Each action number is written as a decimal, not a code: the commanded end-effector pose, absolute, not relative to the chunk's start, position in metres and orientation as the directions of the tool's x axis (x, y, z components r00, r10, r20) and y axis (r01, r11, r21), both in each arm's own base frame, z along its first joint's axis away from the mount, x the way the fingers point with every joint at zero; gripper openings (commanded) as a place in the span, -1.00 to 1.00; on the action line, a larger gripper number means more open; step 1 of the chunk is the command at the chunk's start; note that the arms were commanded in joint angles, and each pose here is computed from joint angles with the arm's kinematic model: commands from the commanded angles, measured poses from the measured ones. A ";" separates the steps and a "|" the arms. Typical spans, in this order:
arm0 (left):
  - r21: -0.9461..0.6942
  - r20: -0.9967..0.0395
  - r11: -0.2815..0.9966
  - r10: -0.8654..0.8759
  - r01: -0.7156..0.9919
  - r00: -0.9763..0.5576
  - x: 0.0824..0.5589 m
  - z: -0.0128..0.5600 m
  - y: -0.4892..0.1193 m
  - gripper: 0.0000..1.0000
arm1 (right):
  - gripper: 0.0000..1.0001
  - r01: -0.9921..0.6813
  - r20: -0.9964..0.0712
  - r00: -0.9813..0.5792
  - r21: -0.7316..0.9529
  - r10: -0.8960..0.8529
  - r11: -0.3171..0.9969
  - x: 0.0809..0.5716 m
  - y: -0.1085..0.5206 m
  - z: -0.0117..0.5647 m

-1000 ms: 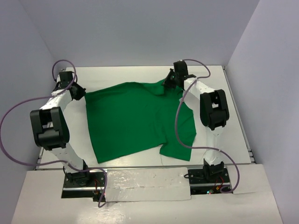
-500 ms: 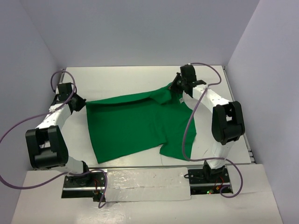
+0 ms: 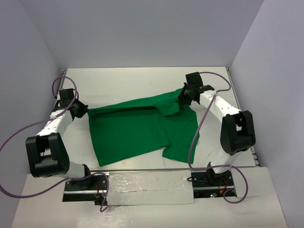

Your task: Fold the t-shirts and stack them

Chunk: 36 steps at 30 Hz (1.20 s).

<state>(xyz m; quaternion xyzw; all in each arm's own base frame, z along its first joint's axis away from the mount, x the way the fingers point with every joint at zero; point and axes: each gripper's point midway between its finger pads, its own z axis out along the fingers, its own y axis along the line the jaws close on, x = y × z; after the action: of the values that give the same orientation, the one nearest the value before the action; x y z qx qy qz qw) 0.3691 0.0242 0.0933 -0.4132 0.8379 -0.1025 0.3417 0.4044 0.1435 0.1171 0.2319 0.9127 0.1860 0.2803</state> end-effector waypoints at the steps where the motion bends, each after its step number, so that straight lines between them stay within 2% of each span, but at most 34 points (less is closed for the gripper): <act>1: -0.451 -0.491 0.624 -0.770 -0.638 -0.407 0.354 0.100 0.026 -0.79 | -0.70 0.364 -0.461 -0.731 0.360 0.503 0.859 0.378 0.117 0.120; 3: -0.438 -0.467 0.609 -0.783 -0.661 -0.411 0.345 0.094 0.024 -0.79 | -0.58 0.403 -0.440 -0.738 0.321 0.512 0.857 0.362 0.107 0.099; 4: -0.434 -0.446 0.585 -0.800 -0.685 -0.401 0.340 0.091 0.023 -0.70 | -0.46 0.418 -0.438 -0.735 0.308 0.517 0.855 0.359 0.103 0.094; 5: -0.421 -0.426 0.572 -0.810 -0.704 -0.404 0.334 0.087 0.022 -0.59 | -0.24 0.431 -0.430 -0.735 0.302 0.525 0.850 0.355 0.102 0.089; 7: -0.364 -0.375 0.559 -0.820 -0.745 -0.432 0.311 0.074 0.016 0.25 | 0.31 0.461 -0.412 -0.732 0.287 0.543 0.840 0.344 0.098 0.075; 8: -0.353 -0.382 0.557 -0.819 -0.752 -0.428 0.305 0.075 0.017 0.48 | 0.44 0.470 -0.409 -0.731 0.278 0.546 0.838 0.340 0.095 0.070; 9: -0.342 -0.392 0.556 -0.817 -0.757 -0.423 0.301 0.077 0.018 0.59 | 0.50 0.474 -0.410 -0.730 0.273 0.547 0.837 0.338 0.094 0.068; 14: -0.387 -0.498 0.568 -0.792 -0.726 -0.354 0.308 0.123 0.030 0.63 | 0.47 0.417 -0.477 -0.699 0.334 0.533 0.845 0.358 0.103 0.097; 17: -0.432 -0.515 0.580 -0.787 -0.690 -0.339 0.321 0.139 0.028 0.62 | 0.38 0.386 -0.498 -0.692 0.357 0.523 0.850 0.370 0.108 0.109; 18: -0.449 -0.520 0.590 -0.783 -0.671 -0.341 0.330 0.143 0.026 0.60 | 0.28 0.371 -0.502 -0.692 0.368 0.518 0.852 0.373 0.111 0.113; 23: -0.463 -0.468 0.604 -0.788 -0.649 -0.400 0.358 0.125 0.011 0.54 | -0.03 0.368 -0.469 -0.711 0.386 0.524 0.846 0.362 0.111 0.093; 28: -0.446 -0.422 0.621 -0.781 -0.645 -0.460 0.378 0.099 -0.006 0.52 | -0.10 0.352 -0.415 -0.753 0.403 0.511 0.845 0.351 0.120 0.069; 31: -0.430 -0.404 0.622 -0.781 -0.654 -0.477 0.378 0.089 -0.009 0.52 | -0.27 0.365 -0.396 -0.763 0.388 0.511 0.846 0.349 0.117 0.055; 32: -0.431 -0.405 0.622 -0.781 -0.653 -0.476 0.378 0.089 -0.009 0.52 | -0.27 0.365 -0.395 -0.765 0.386 0.510 0.847 0.348 0.117 0.053; 33: -0.427 -0.403 0.623 -0.780 -0.655 -0.479 0.376 0.087 -0.009 0.52 | -0.36 0.373 -0.388 -0.765 0.384 0.515 0.844 0.348 0.116 0.049; 36: -0.427 -0.411 0.623 -0.779 -0.655 -0.473 0.373 0.087 -0.008 0.52 | -0.39 0.384 -0.372 -0.774 0.367 0.512 0.848 0.350 0.113 0.038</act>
<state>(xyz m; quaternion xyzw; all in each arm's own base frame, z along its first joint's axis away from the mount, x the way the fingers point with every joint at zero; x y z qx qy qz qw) 0.3541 -0.0051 0.0630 -0.4286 0.8641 -0.0821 0.2509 0.3389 0.1155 0.0463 0.2401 0.9339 0.1329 0.2292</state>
